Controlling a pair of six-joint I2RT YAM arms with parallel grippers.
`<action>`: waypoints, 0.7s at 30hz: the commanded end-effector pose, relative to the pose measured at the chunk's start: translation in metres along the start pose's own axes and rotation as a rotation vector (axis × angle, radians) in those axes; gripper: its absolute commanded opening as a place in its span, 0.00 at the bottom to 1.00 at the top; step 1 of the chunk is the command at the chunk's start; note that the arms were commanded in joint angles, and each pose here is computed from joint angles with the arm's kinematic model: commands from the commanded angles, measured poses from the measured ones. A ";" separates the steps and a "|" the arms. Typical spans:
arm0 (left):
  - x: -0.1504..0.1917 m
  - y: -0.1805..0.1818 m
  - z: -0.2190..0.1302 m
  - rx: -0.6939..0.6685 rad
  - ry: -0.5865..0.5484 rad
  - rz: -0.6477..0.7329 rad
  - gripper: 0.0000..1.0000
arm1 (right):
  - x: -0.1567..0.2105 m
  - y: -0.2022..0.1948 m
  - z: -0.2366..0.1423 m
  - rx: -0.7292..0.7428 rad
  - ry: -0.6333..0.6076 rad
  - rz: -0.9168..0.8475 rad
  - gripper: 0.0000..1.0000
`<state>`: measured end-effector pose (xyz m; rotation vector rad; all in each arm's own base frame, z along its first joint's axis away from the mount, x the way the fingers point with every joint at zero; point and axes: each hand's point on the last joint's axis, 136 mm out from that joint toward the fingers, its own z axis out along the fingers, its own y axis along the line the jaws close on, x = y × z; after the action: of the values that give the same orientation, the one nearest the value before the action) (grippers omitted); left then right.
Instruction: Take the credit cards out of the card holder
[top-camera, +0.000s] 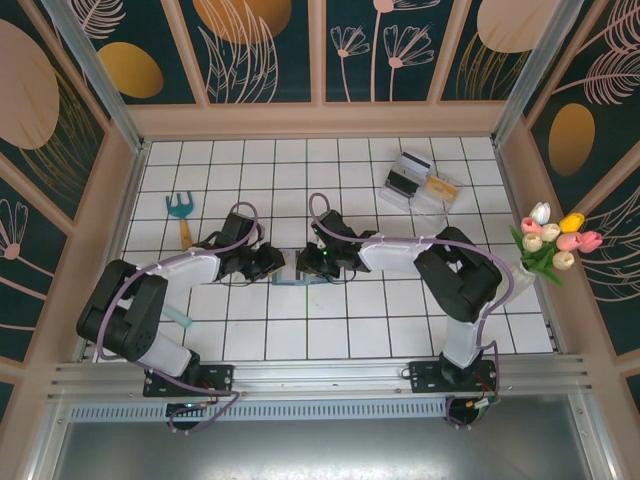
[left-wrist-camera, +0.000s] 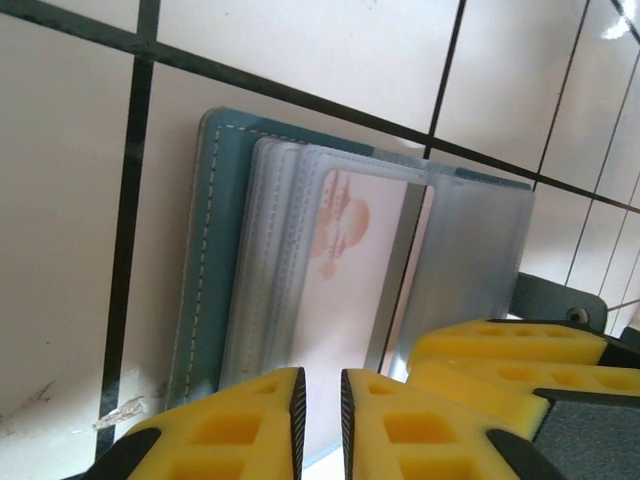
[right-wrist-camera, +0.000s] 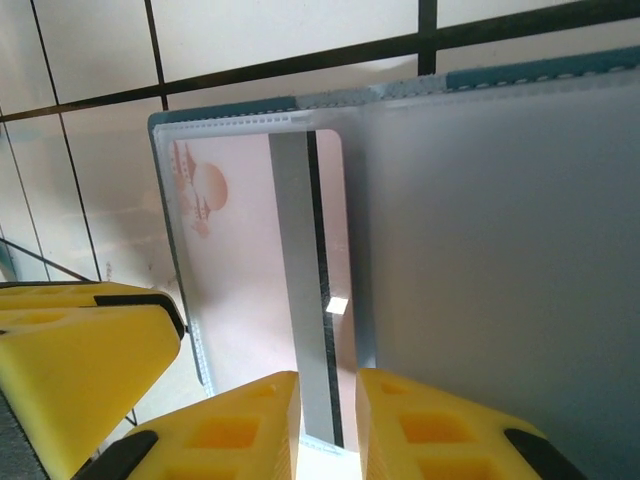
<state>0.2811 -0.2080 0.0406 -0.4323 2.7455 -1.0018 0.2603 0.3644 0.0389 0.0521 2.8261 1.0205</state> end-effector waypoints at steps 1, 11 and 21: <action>-0.002 -0.005 0.003 0.015 0.004 0.008 0.18 | -0.002 -0.004 0.004 0.031 -0.004 -0.015 0.23; 0.000 0.011 0.007 -0.064 0.021 0.045 0.16 | 0.000 -0.005 0.007 0.009 0.008 -0.051 0.20; 0.007 0.024 0.013 -0.103 0.061 0.048 0.15 | 0.003 -0.009 0.009 -0.010 0.016 -0.060 0.19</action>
<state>0.2792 -0.2052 0.0242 -0.3784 2.8015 -0.9391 0.2608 0.3654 0.0338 -0.0079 2.8191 1.0195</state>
